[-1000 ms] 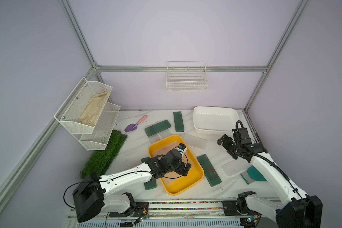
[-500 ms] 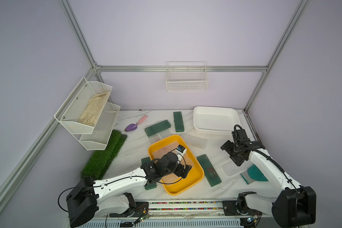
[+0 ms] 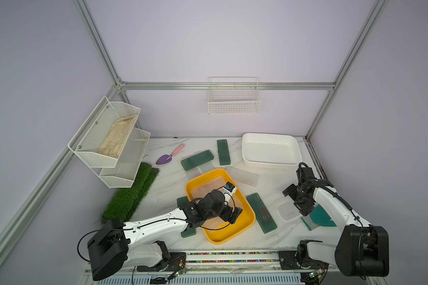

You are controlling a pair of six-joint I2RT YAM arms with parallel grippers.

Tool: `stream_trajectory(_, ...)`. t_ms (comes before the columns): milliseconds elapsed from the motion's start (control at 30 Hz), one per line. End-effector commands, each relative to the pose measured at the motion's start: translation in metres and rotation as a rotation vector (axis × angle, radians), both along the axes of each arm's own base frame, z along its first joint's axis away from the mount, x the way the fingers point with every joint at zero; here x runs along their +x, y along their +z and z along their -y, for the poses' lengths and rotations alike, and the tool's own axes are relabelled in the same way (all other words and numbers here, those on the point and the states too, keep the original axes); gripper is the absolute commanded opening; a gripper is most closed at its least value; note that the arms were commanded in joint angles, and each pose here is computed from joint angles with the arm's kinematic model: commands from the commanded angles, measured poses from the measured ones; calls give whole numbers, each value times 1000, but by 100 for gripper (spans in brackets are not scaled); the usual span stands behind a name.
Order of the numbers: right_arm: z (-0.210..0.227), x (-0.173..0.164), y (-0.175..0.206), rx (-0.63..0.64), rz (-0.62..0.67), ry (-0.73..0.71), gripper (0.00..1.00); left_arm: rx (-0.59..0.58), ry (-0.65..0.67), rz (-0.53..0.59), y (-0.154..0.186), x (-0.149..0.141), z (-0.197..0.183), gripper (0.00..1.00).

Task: Place the pencil cases by color into the storage box
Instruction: Pick up the pencil case from the center of the board.

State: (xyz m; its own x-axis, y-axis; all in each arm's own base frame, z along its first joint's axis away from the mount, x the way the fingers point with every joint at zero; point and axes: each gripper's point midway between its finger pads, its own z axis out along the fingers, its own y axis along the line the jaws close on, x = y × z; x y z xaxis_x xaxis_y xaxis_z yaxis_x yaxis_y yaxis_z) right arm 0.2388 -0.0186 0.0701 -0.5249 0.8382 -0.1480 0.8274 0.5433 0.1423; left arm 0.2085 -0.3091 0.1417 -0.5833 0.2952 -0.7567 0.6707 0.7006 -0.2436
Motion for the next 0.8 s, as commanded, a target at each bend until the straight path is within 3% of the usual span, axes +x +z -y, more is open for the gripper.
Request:
stream_trajectory(0,6,-4,-12,-25,-39,5,97,-53,-36,41,20,4,15,100)
stream_trajectory(500,1,-10,-50,16,-82,-40,97,-37,-50,35,17,6,22,100)
stream_trajectory(767,1,-6,-54,14,-51,-35,73,-34,-43,19,17,10,28,100)
